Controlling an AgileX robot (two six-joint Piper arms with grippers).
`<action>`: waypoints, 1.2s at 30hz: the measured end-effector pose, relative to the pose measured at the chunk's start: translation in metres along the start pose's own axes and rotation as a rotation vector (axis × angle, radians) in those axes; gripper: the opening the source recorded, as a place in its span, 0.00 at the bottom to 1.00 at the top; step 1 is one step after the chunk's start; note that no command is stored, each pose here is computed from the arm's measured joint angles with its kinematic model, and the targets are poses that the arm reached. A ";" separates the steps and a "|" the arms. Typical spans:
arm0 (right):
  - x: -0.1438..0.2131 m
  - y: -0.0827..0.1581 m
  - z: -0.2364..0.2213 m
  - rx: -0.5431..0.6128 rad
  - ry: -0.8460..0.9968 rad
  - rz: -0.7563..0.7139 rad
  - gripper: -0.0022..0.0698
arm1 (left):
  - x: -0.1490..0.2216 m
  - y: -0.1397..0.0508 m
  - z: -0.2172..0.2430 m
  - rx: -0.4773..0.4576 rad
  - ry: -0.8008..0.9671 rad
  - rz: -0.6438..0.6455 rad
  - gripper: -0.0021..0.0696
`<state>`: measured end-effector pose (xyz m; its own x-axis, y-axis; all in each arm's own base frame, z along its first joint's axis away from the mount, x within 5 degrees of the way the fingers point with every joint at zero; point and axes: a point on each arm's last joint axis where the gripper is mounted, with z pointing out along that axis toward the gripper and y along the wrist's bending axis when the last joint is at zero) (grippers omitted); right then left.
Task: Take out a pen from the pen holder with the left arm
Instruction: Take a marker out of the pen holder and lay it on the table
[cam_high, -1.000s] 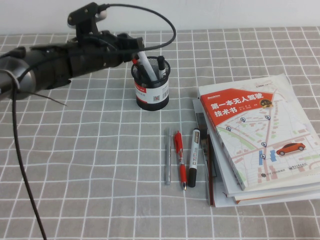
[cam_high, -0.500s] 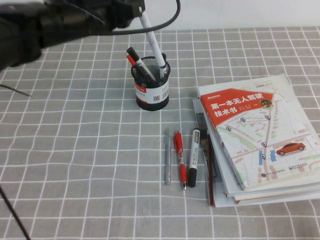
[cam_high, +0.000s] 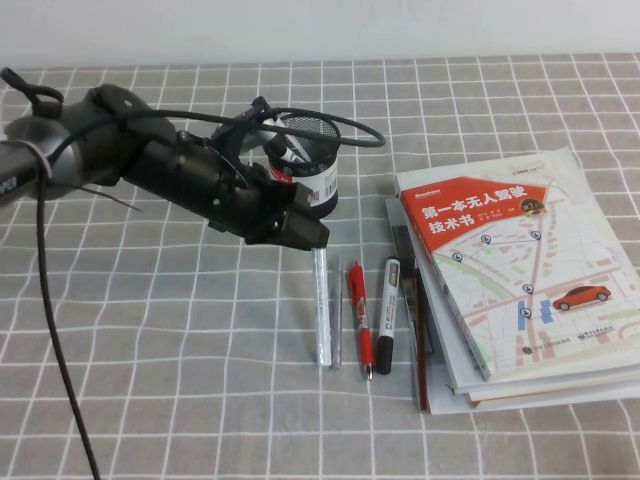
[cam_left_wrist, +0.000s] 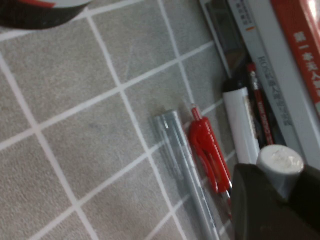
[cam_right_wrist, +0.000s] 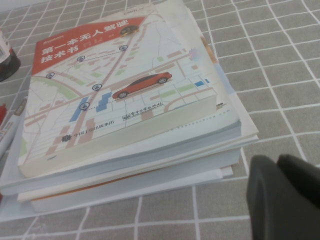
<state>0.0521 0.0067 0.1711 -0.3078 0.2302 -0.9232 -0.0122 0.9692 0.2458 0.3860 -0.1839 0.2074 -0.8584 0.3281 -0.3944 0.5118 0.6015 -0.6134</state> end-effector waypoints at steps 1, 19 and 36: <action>0.000 0.000 0.000 0.000 0.000 0.000 0.01 | 0.000 0.001 0.001 -0.002 -0.003 -0.005 0.18; 0.000 0.000 0.000 0.000 0.000 0.000 0.01 | -0.005 0.011 0.029 -0.065 -0.067 -0.027 0.18; 0.000 0.000 0.000 0.000 0.000 0.000 0.01 | -0.002 0.023 0.039 -0.093 -0.063 -0.078 0.37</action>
<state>0.0521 0.0067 0.1711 -0.3078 0.2302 -0.9232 -0.0122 0.9692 0.2458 0.4011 -0.1994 0.1671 -0.8899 0.2330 -0.3921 0.4356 0.6893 -0.5789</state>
